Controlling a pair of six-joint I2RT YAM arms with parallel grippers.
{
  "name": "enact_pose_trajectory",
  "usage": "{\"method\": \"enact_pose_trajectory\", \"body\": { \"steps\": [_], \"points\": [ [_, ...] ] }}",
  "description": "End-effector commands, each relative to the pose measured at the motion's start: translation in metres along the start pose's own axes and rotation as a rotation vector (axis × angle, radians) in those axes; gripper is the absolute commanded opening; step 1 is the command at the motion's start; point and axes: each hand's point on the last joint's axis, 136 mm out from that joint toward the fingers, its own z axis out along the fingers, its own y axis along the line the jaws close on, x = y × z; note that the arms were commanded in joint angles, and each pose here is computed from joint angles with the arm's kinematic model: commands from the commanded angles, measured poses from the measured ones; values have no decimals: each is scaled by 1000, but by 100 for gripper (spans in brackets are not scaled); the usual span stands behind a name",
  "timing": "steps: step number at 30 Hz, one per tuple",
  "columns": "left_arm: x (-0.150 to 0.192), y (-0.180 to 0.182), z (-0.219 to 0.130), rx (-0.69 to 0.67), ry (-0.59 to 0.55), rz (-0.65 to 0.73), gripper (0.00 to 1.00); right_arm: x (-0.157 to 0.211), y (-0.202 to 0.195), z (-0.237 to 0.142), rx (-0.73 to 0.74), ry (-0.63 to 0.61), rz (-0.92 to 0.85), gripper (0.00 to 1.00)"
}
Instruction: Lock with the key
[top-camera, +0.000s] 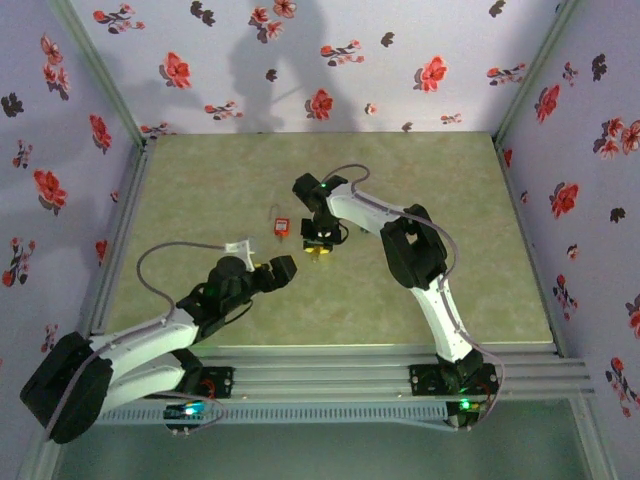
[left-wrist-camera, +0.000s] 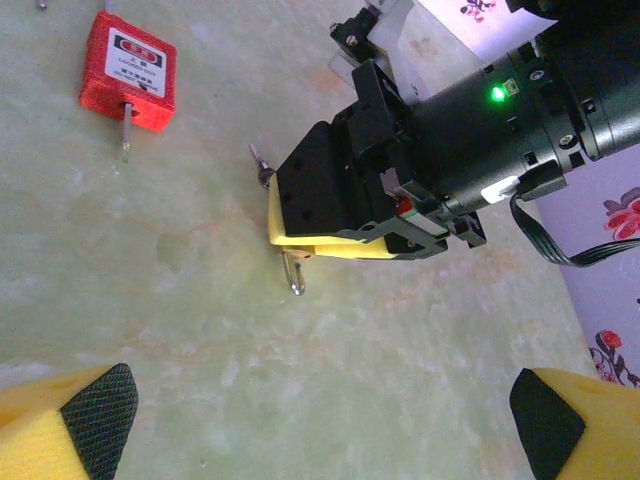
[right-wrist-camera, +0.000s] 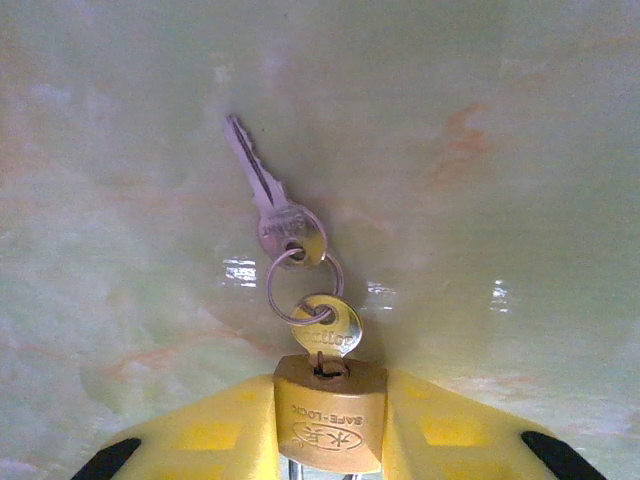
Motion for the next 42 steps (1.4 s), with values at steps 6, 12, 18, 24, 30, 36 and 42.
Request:
{"method": "enact_pose_trajectory", "body": {
  "steps": [6, 12, 18, 24, 30, 36, 42],
  "points": [
    [8, -9, 10, 48, 5, -20, 98, -1, 10, -23, -67, -22, 23, 27],
    [16, -10, 18, 56, 20, -31, 97, 0, 12, -27, -87, -21, 32, 27],
    [21, -8, 24, 53, 30, -35, 95, 2, 16, -31, -112, -19, 38, 27],
    [25, -7, 31, 61, 39, -50, 88, 3, 19, -32, -135, -14, 47, 27],
    [30, -3, 39, 54, 49, -57, 82, 4, 22, -32, -153, -7, 54, 27],
    [35, 1, 49, 37, 64, -62, 74, 6, 24, -34, -171, -4, 61, 27],
    [35, -1, 61, 46, 59, -79, 69, 6, 25, -36, -180, -7, 62, 27]
  ]
}}
